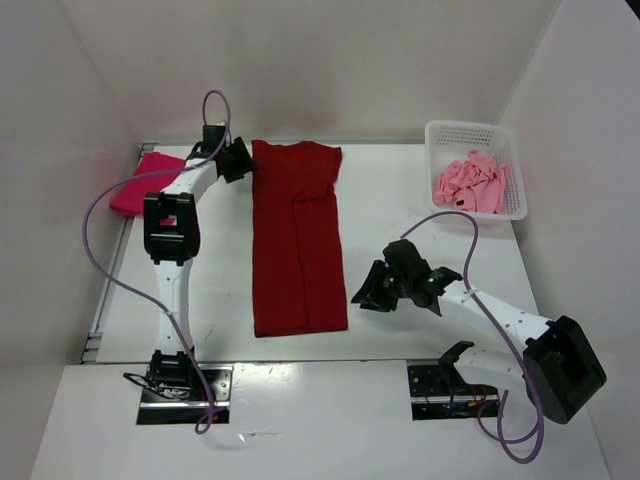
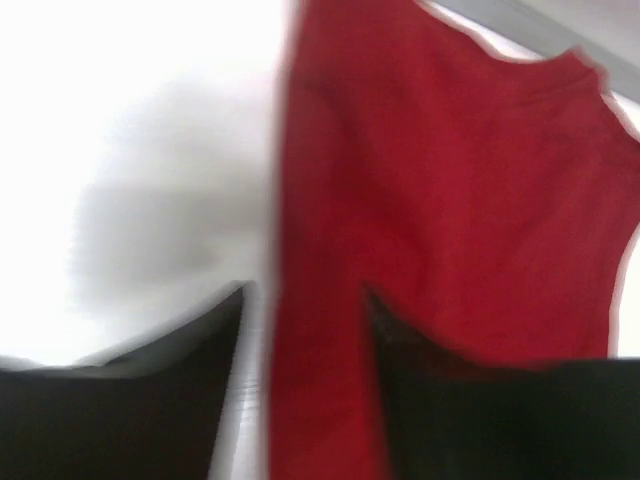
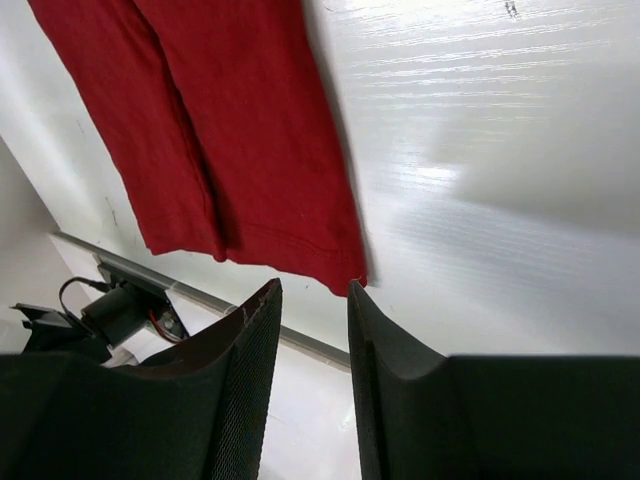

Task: Fold and stack the t-shirts
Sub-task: Rotate the tshirt 95 degrees, then grab the bottom of the folded rectangular tshirt with both arms

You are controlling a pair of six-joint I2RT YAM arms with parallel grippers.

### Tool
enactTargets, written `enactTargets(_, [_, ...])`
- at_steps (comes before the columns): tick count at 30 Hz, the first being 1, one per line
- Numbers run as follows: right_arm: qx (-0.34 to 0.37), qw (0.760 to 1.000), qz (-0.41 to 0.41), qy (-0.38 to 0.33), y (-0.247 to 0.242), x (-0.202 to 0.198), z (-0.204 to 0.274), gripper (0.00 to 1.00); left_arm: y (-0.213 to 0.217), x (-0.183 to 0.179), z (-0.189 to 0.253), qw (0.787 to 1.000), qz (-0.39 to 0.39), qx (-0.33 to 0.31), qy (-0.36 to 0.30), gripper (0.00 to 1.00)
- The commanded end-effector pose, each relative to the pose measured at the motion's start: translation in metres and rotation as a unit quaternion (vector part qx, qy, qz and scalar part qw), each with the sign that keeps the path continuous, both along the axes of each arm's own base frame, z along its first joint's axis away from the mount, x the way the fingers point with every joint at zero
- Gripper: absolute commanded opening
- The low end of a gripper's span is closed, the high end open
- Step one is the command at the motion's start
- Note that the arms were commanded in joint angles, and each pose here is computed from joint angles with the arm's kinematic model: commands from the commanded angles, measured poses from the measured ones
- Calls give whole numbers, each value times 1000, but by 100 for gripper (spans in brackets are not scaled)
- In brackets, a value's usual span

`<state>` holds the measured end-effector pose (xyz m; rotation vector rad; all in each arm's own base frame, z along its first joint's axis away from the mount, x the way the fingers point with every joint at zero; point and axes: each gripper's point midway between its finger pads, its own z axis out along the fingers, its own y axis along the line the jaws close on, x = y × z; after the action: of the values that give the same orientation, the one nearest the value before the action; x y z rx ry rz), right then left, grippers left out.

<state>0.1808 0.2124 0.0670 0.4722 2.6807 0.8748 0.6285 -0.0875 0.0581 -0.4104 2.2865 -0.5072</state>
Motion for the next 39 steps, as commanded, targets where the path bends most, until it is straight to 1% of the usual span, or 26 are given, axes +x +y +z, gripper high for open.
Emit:
enactTargets(1, [11,1000,7,-20,5,8,10,39,-6,-9,38,999,-2,-28,-26,68])
enactTargets(2, [9,1000,0,-20,4,9,10,39,-8,-13,74,997,-9,-34,-62,79])
enactTargets(3, [8,1000,-4,-12,2,6,6,39,-9,-35,51,999,-6,-42,-30,96])
enactTargets(4, [5,1000,-4,-8,1,4,2,39,-9,-49,51,999,-2,-47,-24,97])
enactTargets(5, [4,1000,-12,-7,-2,3,0,39,-11,-60,82,997,1,-62,-52,97])
enactTargets(6, [6,1000,-16,-4,-2,3,-2,39,-11,-76,81,997,5,-66,-46,95])
enactTargets(7, [3,1000,-20,5,-4,-1,-8,39,-12,-95,75,997,4,-72,-31,86])
enactTargets(8, [11,1000,-15,-6,1,1,-4,39,-11,-131,66,997,11,-78,-8,79])
enactTargets(10, [12,1000,-10,-2,3,-5,-10,39,-19,-173,56,997,4,-80,18,63])
enactTargets(11, [17,1000,2,-9,10,-6,-9,41,-20,-195,75,997,4,-76,5,48])
enactTargets(12, [15,1000,10,-1,13,-9,-13,41,-23,-227,54,997,3,-65,41,41])
enactTargets(13, [14,1000,16,1,16,-11,-15,43,-19,-245,51,997,10,-58,52,35])
enactTargets(15, [13,1000,27,3,22,-12,-18,44,-25,-289,67,996,12,-69,58,27])
enactTargets(16, [4,999,38,9,23,-17,-24,44,-23,-322,44,993,11,-62,101,27])
enactTargets(17, [4,999,38,7,24,-16,-25,46,-25,-339,55,993,11,-71,89,27])
enactTargets(18, [13,999,43,-4,30,-12,-19,48,-26,-354,51,992,14,-75,101,27])
enactTargets(19, [13,999,43,-4,30,-12,-19,50,-31,-372,45,987,20,-96,126,39])
enactTargets(20, [18,999,43,-9,32,-10,-17,50,-30,-393,36,985,26,-109,134,47])
enactTargets(22, [14,999,48,-4,33,-13,-20,51,-39,-416,28,978,24,-134,158,52])
enactTargets(23, [11,999,52,0,35,-15,-25,52,-45,-423,28,978,16,-142,152,56])
enactTargets(24, [10,998,55,6,35,-17,-27,52,-49,-433,18,975,17,-146,169,63])
enactTargets(25, [18,998,58,3,39,-15,-26,52,-52,-442,12,972,12,-146,182,66])
enactTargets(29, [15,998,65,13,37,-23,-34,52,-57,-466,-3,968,26,-145,204,73])
enactTargets(33, [11,998,65,17,37,-24,-38,52,-55,-474,-21,965,35,-148,212,75])
enactTargets(36, [8,998,65,21,37,-24,-42,49,-56,-482,-33,962,24,-151,226,67])
enactTargets(39, [7,998,65,22,38,-23,-44,46,-57,-481,-29,965,22,-163,206,62])
